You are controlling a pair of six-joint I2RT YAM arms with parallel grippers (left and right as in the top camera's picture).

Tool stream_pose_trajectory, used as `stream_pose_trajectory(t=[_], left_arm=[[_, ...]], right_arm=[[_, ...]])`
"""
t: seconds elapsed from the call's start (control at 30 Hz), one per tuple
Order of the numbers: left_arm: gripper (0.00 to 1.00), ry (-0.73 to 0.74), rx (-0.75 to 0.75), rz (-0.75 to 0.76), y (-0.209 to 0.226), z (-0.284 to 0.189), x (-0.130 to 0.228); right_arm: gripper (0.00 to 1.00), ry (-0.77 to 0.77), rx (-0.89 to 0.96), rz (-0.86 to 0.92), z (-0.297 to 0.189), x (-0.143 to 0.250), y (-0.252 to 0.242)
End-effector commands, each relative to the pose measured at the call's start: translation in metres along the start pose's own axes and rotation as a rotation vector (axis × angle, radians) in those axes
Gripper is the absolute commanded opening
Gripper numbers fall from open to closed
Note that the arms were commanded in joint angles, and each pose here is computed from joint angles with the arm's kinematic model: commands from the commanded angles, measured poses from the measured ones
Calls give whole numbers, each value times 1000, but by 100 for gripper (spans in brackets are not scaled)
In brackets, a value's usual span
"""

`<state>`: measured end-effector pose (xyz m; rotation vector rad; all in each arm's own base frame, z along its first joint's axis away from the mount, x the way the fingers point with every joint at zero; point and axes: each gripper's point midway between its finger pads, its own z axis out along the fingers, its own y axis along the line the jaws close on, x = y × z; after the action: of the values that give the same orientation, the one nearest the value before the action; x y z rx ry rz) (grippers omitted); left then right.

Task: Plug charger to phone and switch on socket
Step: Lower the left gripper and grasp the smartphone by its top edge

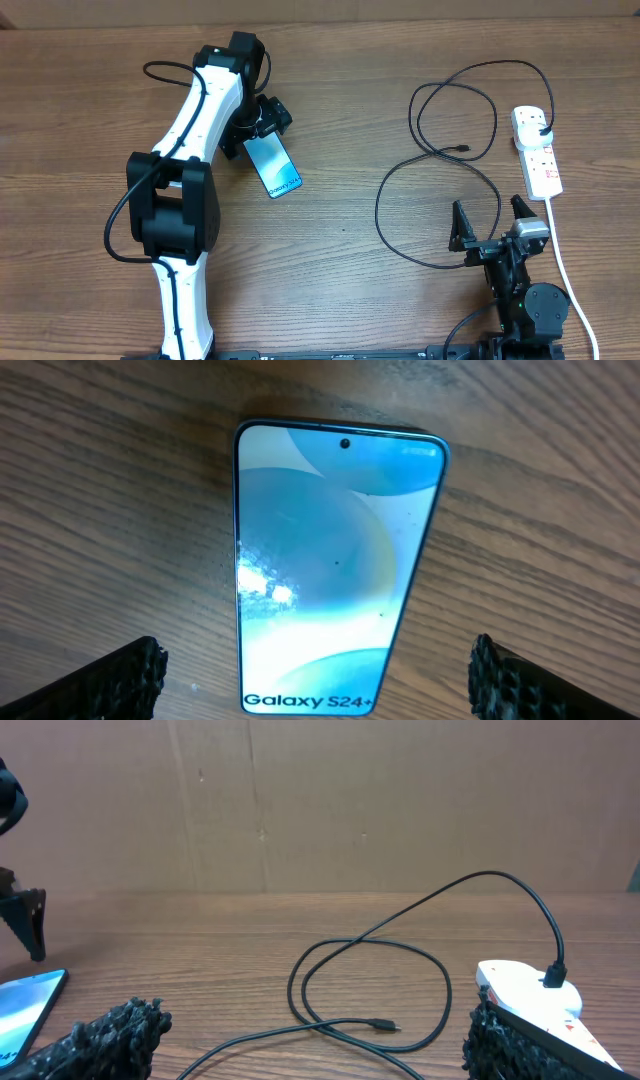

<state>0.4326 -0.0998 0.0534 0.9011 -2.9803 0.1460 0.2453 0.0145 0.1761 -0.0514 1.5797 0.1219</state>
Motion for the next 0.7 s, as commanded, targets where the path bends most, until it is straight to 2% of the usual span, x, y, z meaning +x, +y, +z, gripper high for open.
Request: stream_pose_trajectory(t=[0.0, 0.27, 0.67], left_arm=[[100, 30, -15, 32, -6, 17, 4], [100, 69, -54, 45, -7, 44, 11], [100, 64, -49, 133, -10, 45, 11]], right_arm=[[100, -1, 7, -2, 0, 3, -2], [100, -1, 7, -2, 0, 3, -2], [100, -1, 7, -2, 0, 3, -2]])
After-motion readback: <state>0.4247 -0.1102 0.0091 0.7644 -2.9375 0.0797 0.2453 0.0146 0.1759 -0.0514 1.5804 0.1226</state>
